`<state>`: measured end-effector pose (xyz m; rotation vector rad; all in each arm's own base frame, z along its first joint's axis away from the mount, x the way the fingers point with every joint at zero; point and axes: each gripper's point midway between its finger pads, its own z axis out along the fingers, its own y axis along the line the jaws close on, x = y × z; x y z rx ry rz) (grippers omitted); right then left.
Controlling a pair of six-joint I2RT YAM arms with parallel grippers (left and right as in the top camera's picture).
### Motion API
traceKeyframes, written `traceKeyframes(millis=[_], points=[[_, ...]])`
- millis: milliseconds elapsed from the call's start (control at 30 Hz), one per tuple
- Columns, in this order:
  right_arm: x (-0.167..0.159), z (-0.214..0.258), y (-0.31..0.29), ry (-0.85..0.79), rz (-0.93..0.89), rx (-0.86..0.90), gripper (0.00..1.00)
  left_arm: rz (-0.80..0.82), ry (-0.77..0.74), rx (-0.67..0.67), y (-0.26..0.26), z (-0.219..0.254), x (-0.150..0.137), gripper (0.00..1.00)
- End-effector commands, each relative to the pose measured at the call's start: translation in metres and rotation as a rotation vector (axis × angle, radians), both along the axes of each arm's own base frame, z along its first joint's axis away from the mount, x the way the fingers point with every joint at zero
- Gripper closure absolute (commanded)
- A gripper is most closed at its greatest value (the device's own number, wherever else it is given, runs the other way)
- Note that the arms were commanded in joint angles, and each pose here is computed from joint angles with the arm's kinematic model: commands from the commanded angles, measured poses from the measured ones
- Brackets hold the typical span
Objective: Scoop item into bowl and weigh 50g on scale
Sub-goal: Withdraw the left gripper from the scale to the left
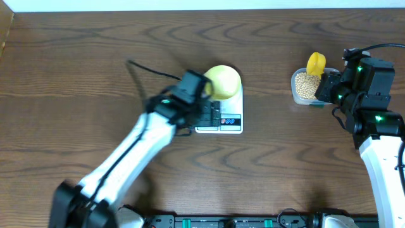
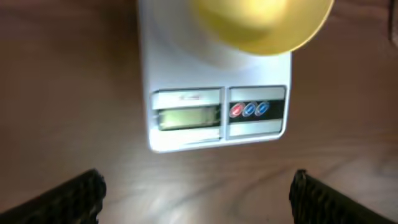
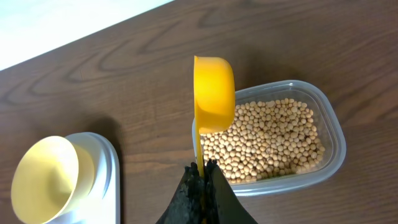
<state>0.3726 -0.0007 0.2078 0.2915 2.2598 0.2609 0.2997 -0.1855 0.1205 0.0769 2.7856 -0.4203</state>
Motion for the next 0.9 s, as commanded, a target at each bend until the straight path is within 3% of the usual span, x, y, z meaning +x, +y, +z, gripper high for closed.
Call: traceKeyframes(millis=[0, 300, 867], points=[[0.003, 0.007, -0.001, -0.021, 0.002, 0.0, 0.99, -0.025, -0.033, -0.013, 0.032, 0.022, -0.002, 0.04], [0.012, 0.018, -0.001, -0.084, 0.039, -0.052, 0.99, 0.22, -0.045, 0.158, 0.121, 0.019, 0.016, 0.04], [0.002, 0.005, -0.001, -0.015, 0.021, -0.021, 0.99, 0.237, -0.045, 0.158, 0.126, 0.019, 0.017, 0.04]])
